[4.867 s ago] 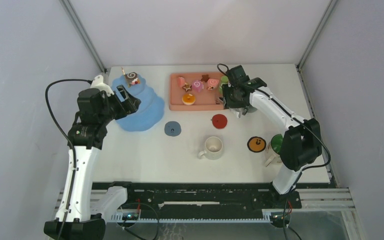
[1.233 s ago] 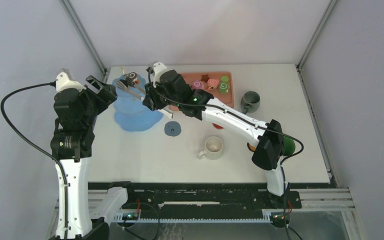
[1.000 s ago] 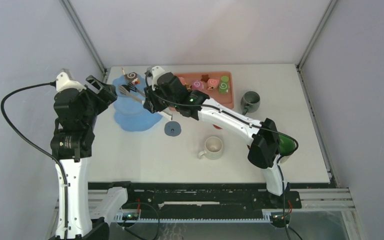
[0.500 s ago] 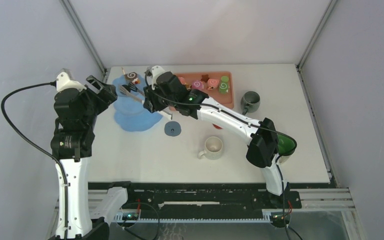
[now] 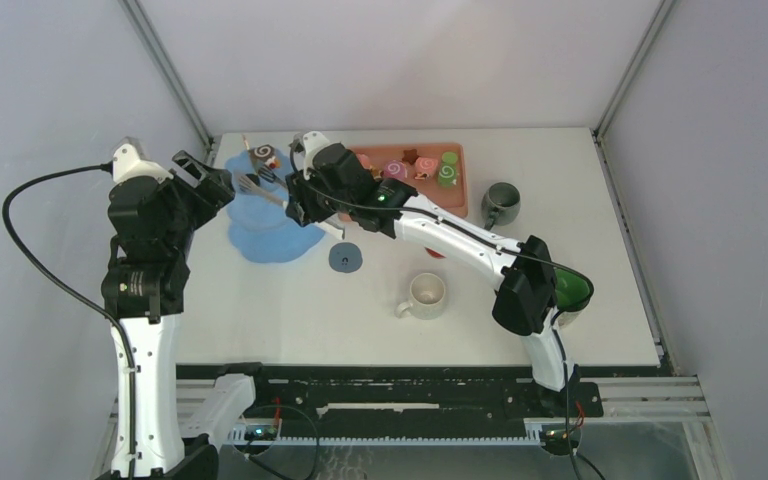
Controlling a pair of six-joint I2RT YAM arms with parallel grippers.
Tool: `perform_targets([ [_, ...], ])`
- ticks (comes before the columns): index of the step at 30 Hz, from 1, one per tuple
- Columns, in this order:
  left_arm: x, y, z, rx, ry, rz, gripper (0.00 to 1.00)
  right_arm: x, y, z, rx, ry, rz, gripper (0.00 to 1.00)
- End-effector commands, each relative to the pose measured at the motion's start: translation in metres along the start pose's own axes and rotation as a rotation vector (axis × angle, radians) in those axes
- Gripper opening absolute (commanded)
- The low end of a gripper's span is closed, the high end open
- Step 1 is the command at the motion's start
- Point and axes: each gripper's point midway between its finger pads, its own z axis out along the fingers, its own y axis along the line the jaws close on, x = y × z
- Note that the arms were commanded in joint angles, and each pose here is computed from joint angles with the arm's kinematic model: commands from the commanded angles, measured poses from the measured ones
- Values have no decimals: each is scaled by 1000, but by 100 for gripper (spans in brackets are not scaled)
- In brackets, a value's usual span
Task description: Serve the afternoon tea
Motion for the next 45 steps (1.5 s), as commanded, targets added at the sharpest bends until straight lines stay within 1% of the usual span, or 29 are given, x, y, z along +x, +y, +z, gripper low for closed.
perform_targets([
  [1, -12, -7, -1, 32, -43, 12, 83, -46, 21, -25, -54, -127, 5, 55],
  [7, -11, -8, 1, 36, -37, 15, 83, -55, 30, -46, -55, -161, 3, 52],
  [10, -10, -8, 1, 36, -33, 18, 82, -52, 30, -55, -53, -162, 20, 48],
  [14, -13, -8, -1, 37, -39, 20, 83, -37, 24, -68, -43, -150, 29, 37],
  [16, -13, -8, -2, 36, -40, 20, 83, -31, 20, -79, -37, -165, 27, 31],
  [19, -14, -9, -3, 37, -43, 20, 83, -22, 10, -99, -16, -179, 32, 20],
  [21, -14, -9, -3, 39, -42, 20, 83, -17, -2, -113, 17, -189, 42, 17],
  [26, -4, -5, 1, 33, -19, 22, 83, -1, -45, -152, 99, -199, 145, 17],
  [29, 3, -3, 3, 33, -3, 17, 83, 17, -92, -166, 229, -178, 203, 19],
  [31, 9, -7, 5, 64, 15, 25, 83, 29, -124, -172, 314, -146, 247, 20],
  [34, 28, -22, 5, 162, 82, 77, 82, 42, -162, -180, 388, -98, 305, 27],
  [38, 59, -30, 5, 206, 157, 172, 82, 56, -199, -179, 448, -45, 341, 33],
  [42, 75, -40, 1, 250, 205, 239, 82, 72, -234, -179, 546, 16, 356, 34],
  [45, 80, -46, 1, 266, 219, 258, 82, 82, -254, -178, 625, 56, 349, 35],
])
